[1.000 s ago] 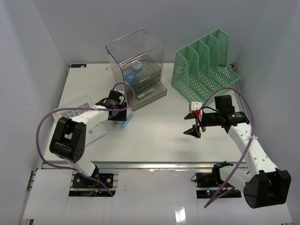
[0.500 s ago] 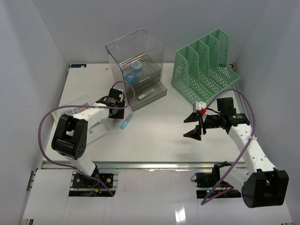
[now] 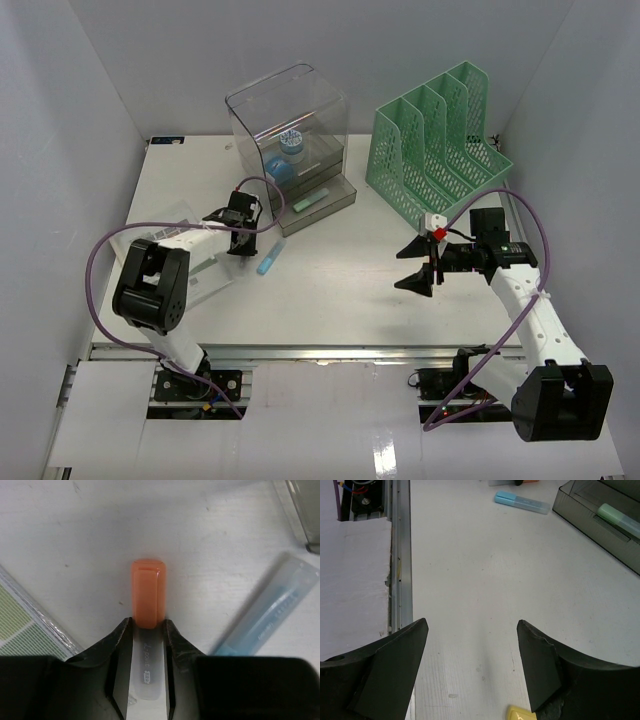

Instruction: Organize the desk

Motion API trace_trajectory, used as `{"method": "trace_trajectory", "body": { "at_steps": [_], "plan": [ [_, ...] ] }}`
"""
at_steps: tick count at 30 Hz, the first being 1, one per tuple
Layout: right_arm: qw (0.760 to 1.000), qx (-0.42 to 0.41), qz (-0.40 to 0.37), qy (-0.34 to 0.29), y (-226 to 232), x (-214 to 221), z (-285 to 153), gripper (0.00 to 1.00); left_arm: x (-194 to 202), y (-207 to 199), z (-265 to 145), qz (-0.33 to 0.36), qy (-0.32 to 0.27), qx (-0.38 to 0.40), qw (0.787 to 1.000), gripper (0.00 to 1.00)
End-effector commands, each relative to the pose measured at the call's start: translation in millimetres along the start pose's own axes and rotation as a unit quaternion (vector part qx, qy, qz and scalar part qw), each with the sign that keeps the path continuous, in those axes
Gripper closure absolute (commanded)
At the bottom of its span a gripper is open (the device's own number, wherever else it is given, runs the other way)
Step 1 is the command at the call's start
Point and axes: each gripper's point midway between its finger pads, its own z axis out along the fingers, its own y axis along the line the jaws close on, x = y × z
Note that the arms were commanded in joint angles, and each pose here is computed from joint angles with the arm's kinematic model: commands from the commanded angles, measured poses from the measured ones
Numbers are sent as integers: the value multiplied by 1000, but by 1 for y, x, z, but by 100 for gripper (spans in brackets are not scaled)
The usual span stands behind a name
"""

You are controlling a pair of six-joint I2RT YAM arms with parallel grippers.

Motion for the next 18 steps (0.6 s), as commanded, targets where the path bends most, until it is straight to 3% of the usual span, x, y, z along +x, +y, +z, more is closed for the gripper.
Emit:
{"method": "trace_trajectory", "body": {
  "at_steps": [1,6,10,13,18],
  "plan": [
    [1000,-4,5,-19,4,-6,-2,22,-18,-15,-45,-12,-69,71,995,92],
    [1000,-2,4,-22,4,-7,-3,22,-36,-46,-111,26,-178,160,971,95],
    [1000,-2,5,-22,3,-7,-3,22,-36,-105,-167,144,-256,224,929,96],
    [1000,-1,6,-21,2,-7,-3,21,-39,-137,-180,219,-275,214,911,96],
    [1000,10,11,-21,-1,-4,-7,21,-89,-174,-157,320,-280,138,894,95]
  ]
}}
